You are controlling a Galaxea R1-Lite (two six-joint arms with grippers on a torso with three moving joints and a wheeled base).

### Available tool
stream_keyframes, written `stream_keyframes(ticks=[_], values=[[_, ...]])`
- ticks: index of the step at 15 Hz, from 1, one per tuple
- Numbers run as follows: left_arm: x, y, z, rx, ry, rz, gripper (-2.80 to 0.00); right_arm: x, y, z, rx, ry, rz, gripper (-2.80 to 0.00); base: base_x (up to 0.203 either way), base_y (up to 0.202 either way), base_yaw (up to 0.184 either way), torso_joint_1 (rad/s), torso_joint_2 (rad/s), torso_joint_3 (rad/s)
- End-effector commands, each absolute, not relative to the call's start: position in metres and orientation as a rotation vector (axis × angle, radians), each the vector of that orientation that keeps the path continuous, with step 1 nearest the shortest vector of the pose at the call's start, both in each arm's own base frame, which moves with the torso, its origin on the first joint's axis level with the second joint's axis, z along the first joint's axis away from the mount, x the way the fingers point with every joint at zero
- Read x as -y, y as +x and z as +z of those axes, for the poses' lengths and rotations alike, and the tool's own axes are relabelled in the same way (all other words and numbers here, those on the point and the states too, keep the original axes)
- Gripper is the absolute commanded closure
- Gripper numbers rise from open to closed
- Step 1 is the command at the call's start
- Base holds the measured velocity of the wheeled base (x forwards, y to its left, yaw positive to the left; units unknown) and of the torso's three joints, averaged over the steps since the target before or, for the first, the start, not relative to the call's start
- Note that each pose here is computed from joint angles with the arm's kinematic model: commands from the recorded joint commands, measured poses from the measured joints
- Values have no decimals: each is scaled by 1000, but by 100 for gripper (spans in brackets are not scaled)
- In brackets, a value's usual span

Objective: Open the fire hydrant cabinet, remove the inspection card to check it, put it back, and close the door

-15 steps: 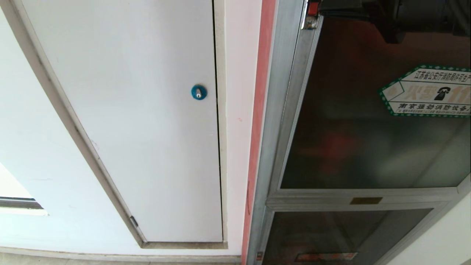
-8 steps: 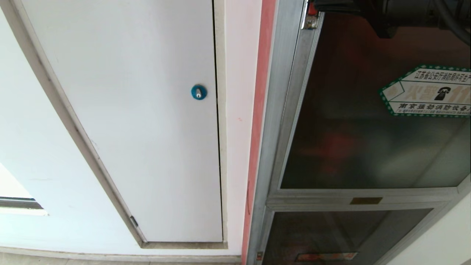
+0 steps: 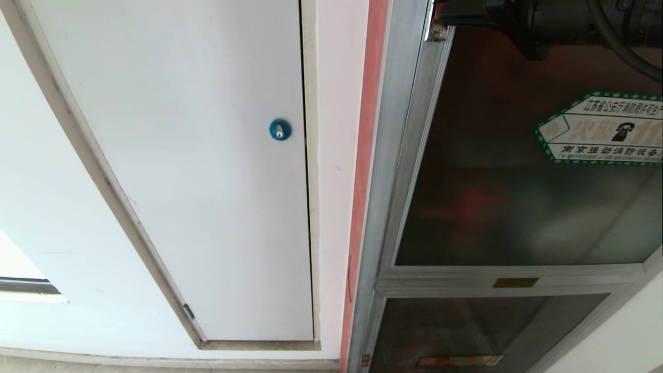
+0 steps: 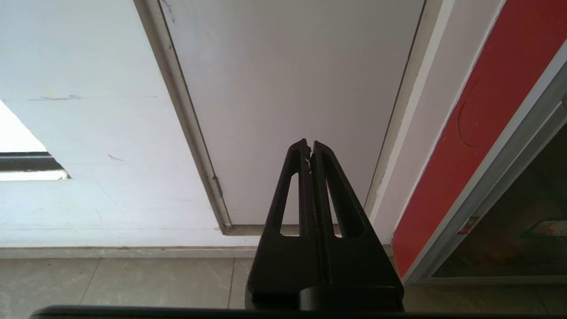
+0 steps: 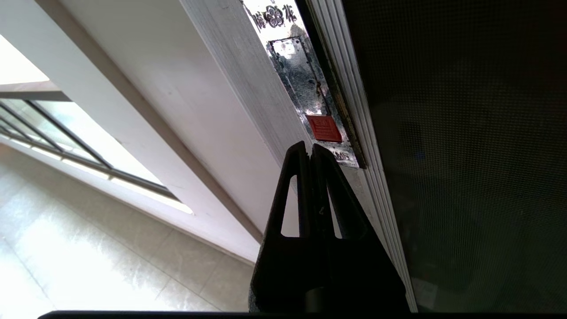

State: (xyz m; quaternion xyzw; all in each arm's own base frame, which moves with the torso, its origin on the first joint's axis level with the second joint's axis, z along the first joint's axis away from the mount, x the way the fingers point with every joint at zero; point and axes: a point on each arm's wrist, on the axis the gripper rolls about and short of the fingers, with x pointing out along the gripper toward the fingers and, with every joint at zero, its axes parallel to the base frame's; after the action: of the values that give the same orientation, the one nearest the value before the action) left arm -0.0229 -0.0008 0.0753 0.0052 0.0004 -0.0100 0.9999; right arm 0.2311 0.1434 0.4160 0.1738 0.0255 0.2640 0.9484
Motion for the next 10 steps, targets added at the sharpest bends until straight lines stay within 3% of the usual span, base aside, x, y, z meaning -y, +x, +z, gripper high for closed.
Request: stream_keyframes(ticks=[1,10], values=[[1,-23,75,-1,11,-20,0,-143,232,415,-54,355,534,0,0,0,0,0,0,0],[1,-23,75,-1,11,-20,0,-148,242,414,-35,357,534,0,0,0,0,0,0,0]])
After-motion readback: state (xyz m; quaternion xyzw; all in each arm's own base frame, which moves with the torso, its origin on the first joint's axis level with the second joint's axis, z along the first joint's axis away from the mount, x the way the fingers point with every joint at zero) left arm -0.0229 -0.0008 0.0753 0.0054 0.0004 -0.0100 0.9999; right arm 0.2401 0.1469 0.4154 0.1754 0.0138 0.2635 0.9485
